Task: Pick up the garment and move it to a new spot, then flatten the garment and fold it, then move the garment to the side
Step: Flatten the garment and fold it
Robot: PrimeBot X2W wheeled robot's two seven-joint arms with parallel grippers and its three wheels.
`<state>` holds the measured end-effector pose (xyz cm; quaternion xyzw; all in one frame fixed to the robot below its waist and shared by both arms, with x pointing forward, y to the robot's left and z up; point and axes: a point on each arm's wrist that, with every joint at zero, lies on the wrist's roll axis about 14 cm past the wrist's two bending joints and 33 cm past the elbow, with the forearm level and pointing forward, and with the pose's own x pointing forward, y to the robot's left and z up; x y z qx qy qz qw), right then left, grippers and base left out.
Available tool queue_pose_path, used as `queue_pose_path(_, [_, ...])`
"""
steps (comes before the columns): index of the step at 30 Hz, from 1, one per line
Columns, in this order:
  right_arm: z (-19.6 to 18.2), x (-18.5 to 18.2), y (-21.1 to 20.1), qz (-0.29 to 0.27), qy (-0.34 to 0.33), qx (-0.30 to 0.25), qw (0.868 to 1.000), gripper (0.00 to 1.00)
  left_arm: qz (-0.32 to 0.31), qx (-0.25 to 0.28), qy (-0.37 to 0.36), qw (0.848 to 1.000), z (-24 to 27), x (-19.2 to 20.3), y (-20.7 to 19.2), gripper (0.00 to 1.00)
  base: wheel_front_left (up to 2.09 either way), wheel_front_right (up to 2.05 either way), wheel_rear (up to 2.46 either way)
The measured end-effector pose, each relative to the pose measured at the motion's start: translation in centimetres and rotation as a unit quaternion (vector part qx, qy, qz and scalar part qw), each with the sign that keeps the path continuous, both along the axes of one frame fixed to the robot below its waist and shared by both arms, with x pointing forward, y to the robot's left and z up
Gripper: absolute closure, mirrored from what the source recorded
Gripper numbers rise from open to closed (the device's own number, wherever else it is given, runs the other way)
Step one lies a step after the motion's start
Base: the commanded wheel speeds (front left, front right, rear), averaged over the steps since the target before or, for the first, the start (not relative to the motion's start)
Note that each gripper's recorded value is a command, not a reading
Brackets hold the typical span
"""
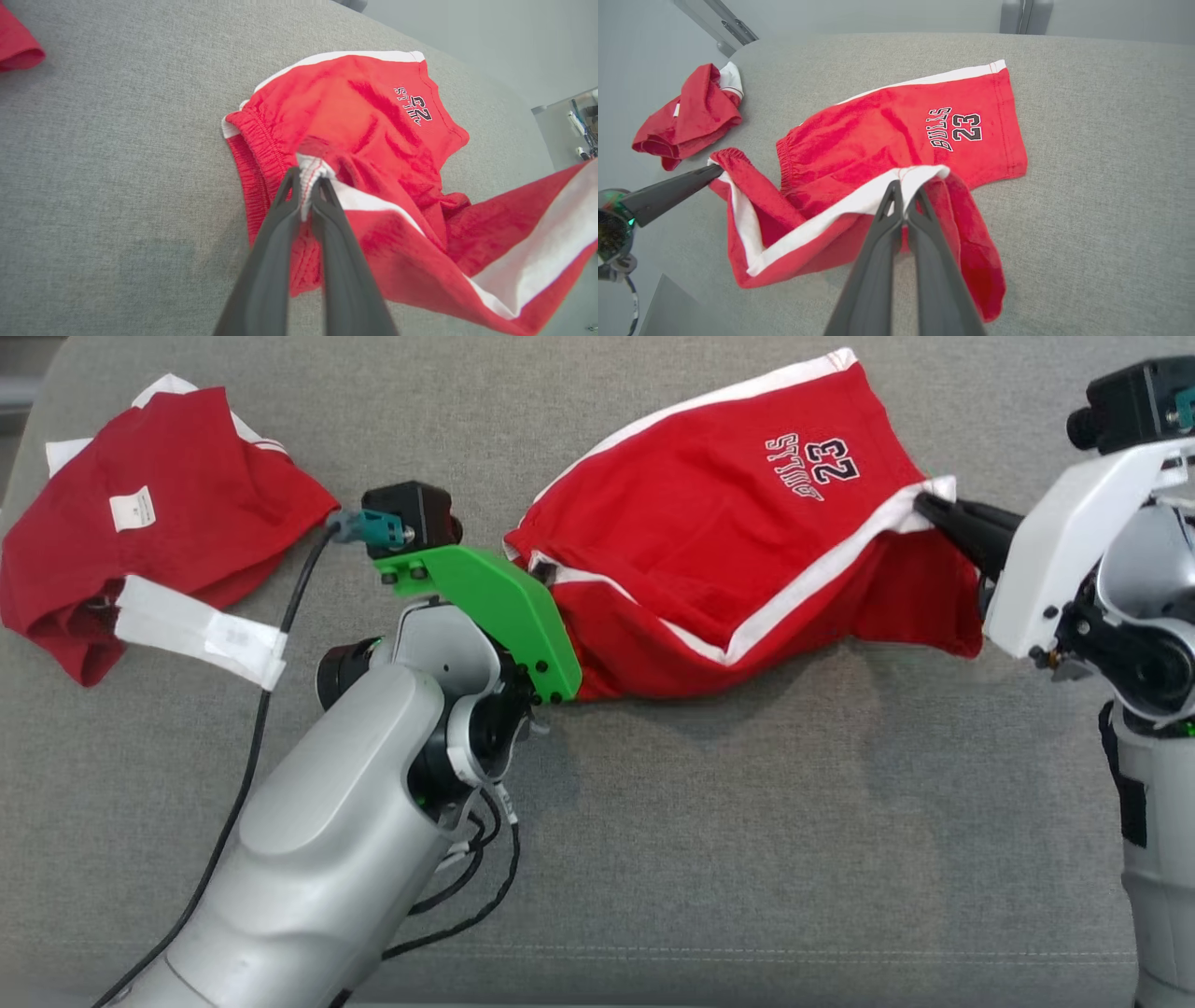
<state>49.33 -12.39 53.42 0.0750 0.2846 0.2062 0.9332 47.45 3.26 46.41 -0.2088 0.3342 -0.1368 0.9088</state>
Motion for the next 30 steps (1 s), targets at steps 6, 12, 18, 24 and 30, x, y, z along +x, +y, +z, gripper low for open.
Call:
queue_pose_path(6, [-1.8,4.7,-0.4,-0.010,-0.016,-0.070,0.997,1.00,0.058,-0.009,0.011,0.998,-0.8,3.2,1.0,1.00,0.00,0.00,0.00])
queue_pose_path(12, [-3.7,8.0,0.7,0.006,-0.028,-0.111,0.993,1.00,0.096,-0.015,0.017,0.995,-1.7,5.4,2.0,1.00,0.00,0.00,0.00])
queue_pose_path(18, [-4.7,10.8,0.5,0.007,-0.051,-0.150,0.987,1.00,0.113,-0.019,0.019,0.993,-2.5,7.0,2.5,1.00,0.00,0.00,0.00])
queue_pose_path(24, [-5.0,12.9,0.2,-0.001,-0.067,-0.165,0.984,1.00,0.120,-0.024,0.026,0.992,-3.2,7.7,2.5,1.00,0.00,0.00,0.00])
queue_pose_path(30, [-5.1,14.7,-0.4,-0.011,-0.087,-0.186,0.979,1.00,0.115,-0.030,0.034,0.992,-3.7,7.9,1.7,1.00,0.00,0.00,0.00])
